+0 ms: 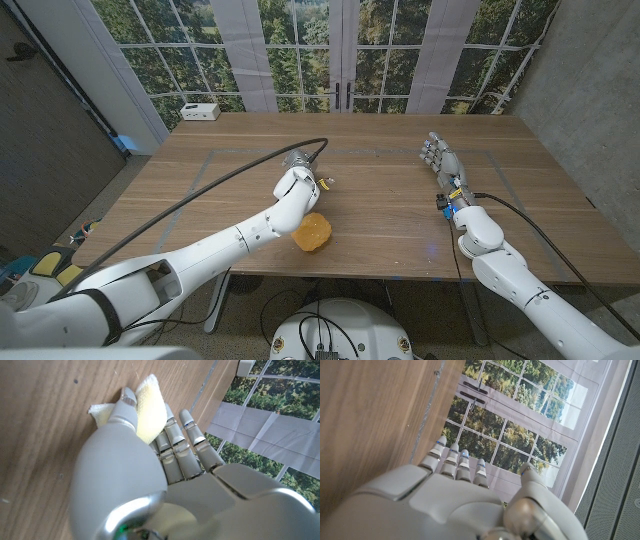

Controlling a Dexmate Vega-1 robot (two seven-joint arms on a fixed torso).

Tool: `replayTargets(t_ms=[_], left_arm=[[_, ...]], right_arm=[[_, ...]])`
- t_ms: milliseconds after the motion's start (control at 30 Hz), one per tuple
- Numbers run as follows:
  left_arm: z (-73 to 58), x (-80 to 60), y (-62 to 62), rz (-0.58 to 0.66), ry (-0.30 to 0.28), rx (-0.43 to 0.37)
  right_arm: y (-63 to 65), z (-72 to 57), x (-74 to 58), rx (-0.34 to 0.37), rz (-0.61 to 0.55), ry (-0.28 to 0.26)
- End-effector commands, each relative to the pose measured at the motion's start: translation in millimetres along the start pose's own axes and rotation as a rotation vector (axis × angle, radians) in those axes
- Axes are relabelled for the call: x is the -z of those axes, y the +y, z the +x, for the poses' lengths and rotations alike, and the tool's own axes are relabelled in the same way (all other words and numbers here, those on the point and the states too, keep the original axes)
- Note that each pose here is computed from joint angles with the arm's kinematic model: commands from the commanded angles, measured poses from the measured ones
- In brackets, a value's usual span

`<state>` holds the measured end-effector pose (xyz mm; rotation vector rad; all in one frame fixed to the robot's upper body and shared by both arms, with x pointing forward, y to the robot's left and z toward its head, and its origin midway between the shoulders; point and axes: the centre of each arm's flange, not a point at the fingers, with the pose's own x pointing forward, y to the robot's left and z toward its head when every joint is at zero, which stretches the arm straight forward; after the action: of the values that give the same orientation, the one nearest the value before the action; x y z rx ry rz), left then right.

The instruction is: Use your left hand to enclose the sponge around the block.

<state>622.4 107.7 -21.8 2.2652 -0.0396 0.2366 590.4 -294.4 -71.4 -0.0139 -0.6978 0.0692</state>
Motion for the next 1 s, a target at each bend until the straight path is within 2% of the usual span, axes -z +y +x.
replayTargets(t_ms=[33, 67, 133, 167, 233, 267, 333, 400, 433, 467, 533, 600, 633, 700, 800, 833, 933, 967, 1000], left_arm=[[0.5, -1.3, -15.3, -0.031, -0.014, -0.024], [-2.5, 2.0, -17.8, -0.07, -0.005, -0.095], [-1.3, 4.2, -15.8, -0.076, -0.002, -0.08], [-4.8, 7.1, -17.5, -0.112, 0.001, -0.154], [-4.9, 12.0, -14.7, -0.155, 0.005, -0.157], [-8.2, 16.5, -16.2, -0.213, 0.012, -0.22], [-8.3, 20.0, -11.4, -0.216, 0.029, -0.207], [-11.7, 25.8, -11.5, -0.278, 0.03, -0.267], [-11.1, 26.2, -8.4, -0.261, 0.035, -0.245], [-12.8, 31.2, -9.5, -0.325, 0.022, -0.274], [-12.4, 36.1, -6.9, -0.375, 0.015, -0.254], [-16.6, 38.5, -7.0, -0.386, 0.039, -0.334], [-15.9, 44.0, -5.0, -0.443, 0.022, -0.314], [-20.0, 47.5, -4.2, -0.489, 0.037, -0.38], [-23.5, 52.1, -1.3, -0.555, 0.047, -0.439], [-23.3, 53.3, 0.6, -0.564, 0.029, -0.433], [-26.3, 51.6, 1.2, -0.562, 0.052, -0.496], [-26.5, 52.7, 0.2, -0.609, 0.058, -0.512], [-25.4, 54.1, 1.2, -0.637, 0.048, -0.495]], right_arm=[[1.3, 5.0, -1.0, -0.007, -0.006, 0.0], [1.3, 5.3, -1.2, -0.002, -0.002, 0.001], [1.5, 6.2, -1.8, -0.006, -0.007, -0.001], [1.5, 6.8, -2.2, -0.012, -0.012, -0.005], [1.8, 8.2, -2.7, -0.009, -0.008, -0.002], [1.9, 8.9, -2.9, -0.009, -0.009, -0.002], [2.5, 10.1, -2.9, -0.012, -0.008, -0.003], [3.1, 11.1, -2.8, -0.011, -0.007, 0.0], [3.4, 11.6, -2.7, -0.016, -0.01, 0.0], [3.6, 12.0, -2.6, -0.019, -0.01, 0.0], [4.1, 12.8, -2.5, -0.017, -0.007, 0.0], [4.3, 13.6, -2.4, -0.022, -0.007, -0.004], [4.4, 13.8, -2.4, -0.02, -0.006, -0.002], [4.6, 14.6, -2.5, -0.019, -0.004, -0.001], [4.8, 15.3, -2.8, -0.021, -0.006, -0.002], [4.7, 15.5, -3.0, -0.021, -0.005, -0.003], [4.2, 15.8, -4.0, -0.023, -0.009, -0.007], [4.1, 15.9, -4.2, -0.018, -0.006, -0.006], [4.1, 15.9, -4.3, -0.018, -0.006, -0.006]])
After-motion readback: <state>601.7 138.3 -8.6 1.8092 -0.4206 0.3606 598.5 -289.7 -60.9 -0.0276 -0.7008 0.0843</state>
